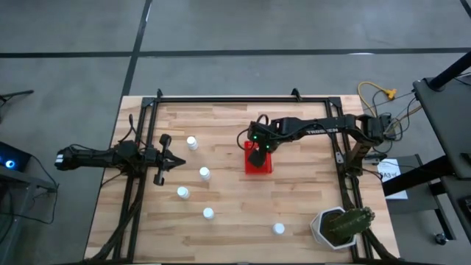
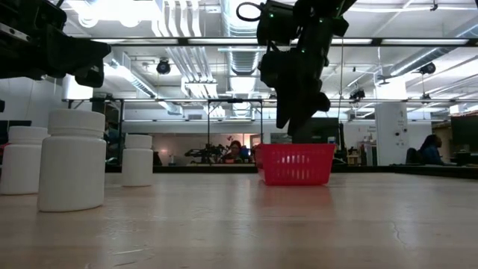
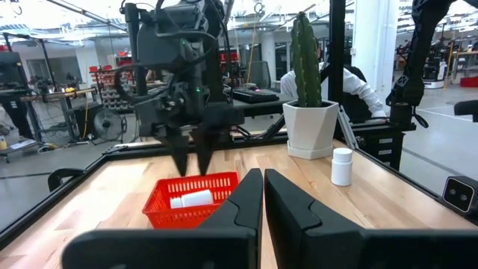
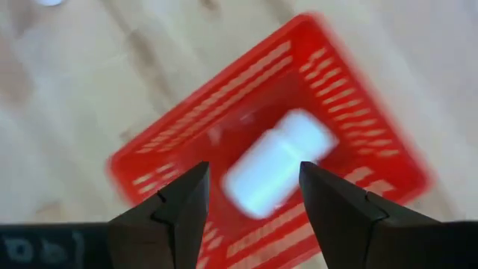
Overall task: Pick and place pill bottles into a basket
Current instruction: Put the middle right white medicine bottle into the red bin
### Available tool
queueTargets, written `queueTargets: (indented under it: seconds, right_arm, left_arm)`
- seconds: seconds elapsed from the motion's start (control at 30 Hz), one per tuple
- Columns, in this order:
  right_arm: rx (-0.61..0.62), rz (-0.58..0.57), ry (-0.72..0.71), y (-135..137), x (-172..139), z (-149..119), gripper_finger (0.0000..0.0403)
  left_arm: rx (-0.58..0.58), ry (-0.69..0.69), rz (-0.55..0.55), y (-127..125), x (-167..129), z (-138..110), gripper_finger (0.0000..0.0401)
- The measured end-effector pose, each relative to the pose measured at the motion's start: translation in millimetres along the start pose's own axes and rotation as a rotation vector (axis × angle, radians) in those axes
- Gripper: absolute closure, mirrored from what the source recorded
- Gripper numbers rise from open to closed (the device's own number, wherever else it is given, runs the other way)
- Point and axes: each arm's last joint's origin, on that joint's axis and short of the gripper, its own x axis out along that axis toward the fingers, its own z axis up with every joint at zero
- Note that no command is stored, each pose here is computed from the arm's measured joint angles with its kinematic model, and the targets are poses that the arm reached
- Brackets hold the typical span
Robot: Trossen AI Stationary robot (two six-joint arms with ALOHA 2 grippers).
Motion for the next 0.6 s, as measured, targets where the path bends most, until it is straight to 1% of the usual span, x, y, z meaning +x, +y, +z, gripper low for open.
queueTargets:
  seconds: [0.07,0.17,0.27,0.47,0.6]
  right_arm:
    - [0.012,0.029,0.018,0.9,0.0,-0.6,0.0204]
    - [0.045,0.028,0.027,0.5,0.0,-1.3,0.0204]
    - [0.051,0.025,0.031,0.2,0.0,-1.6,0.0204]
    - [0.052,-0.032,0.009,-2.0,0.0,-1.7,0.0204]
    - [0.059,-0.068,0.034,-5.7,5.9,-2.3,0.0204]
  left_arm:
    - [0.0,0.0,0.0,0.0,0.0,0.0,0.0401]
    - [0.0,0.0,0.0,0.0,0.0,0.0,0.0401]
    - [0.0,0.0,0.0,0.0,0.0,0.1,0.0401]
    - [0.0,0.0,0.001,0.0,0.0,0.0,0.0401]
    - [0.0,0.0,0.0,0.0,0.0,0.0,0.0401]
